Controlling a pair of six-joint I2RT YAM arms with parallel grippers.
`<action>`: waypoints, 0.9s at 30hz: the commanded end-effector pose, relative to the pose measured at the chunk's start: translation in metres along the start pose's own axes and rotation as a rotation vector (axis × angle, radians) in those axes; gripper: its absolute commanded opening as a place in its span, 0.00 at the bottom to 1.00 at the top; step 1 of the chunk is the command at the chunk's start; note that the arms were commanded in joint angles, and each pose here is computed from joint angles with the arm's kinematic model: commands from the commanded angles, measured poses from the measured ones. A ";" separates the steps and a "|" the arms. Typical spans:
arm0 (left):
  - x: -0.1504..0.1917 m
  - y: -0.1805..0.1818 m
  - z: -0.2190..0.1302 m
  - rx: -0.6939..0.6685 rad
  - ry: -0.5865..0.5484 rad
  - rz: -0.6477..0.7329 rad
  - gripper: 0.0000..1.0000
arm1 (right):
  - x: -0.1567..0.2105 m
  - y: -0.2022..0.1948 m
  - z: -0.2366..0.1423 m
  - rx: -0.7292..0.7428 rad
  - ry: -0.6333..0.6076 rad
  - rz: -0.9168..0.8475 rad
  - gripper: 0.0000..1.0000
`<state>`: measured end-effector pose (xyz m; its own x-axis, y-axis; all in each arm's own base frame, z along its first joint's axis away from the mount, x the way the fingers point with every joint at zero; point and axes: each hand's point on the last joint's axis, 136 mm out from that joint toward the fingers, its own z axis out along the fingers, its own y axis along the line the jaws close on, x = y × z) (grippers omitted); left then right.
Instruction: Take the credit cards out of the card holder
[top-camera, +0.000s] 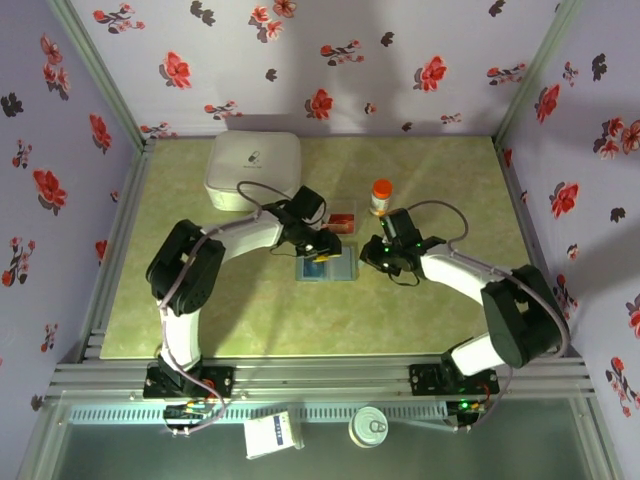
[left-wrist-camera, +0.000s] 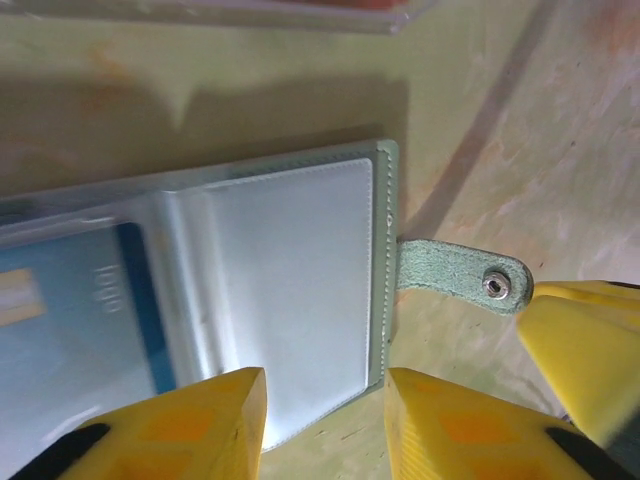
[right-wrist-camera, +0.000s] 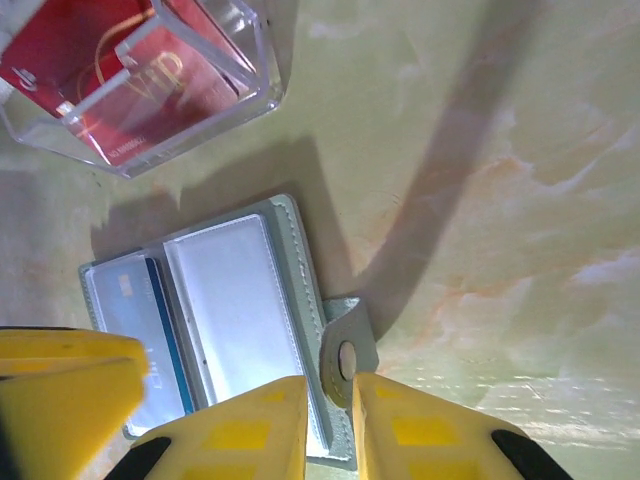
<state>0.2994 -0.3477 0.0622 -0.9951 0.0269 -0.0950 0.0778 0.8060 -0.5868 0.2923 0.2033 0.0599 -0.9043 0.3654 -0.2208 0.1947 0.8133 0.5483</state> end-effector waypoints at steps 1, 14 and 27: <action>-0.004 0.008 -0.020 0.013 -0.030 0.002 0.34 | -0.006 0.032 0.005 -0.070 0.005 -0.028 0.19; 0.001 0.067 -0.050 -0.016 -0.091 -0.098 0.30 | 0.014 0.083 0.043 -0.104 0.117 -0.114 0.19; -0.003 0.074 -0.037 0.008 -0.069 -0.122 0.09 | 0.025 0.089 0.066 -0.112 0.195 -0.119 0.22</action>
<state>0.3008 -0.2611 0.0512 -0.9882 -0.1335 -0.0754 -0.0641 0.8065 -0.5878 0.3112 0.3053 0.0472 -0.9722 0.1837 -0.1451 0.0613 0.7981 0.5995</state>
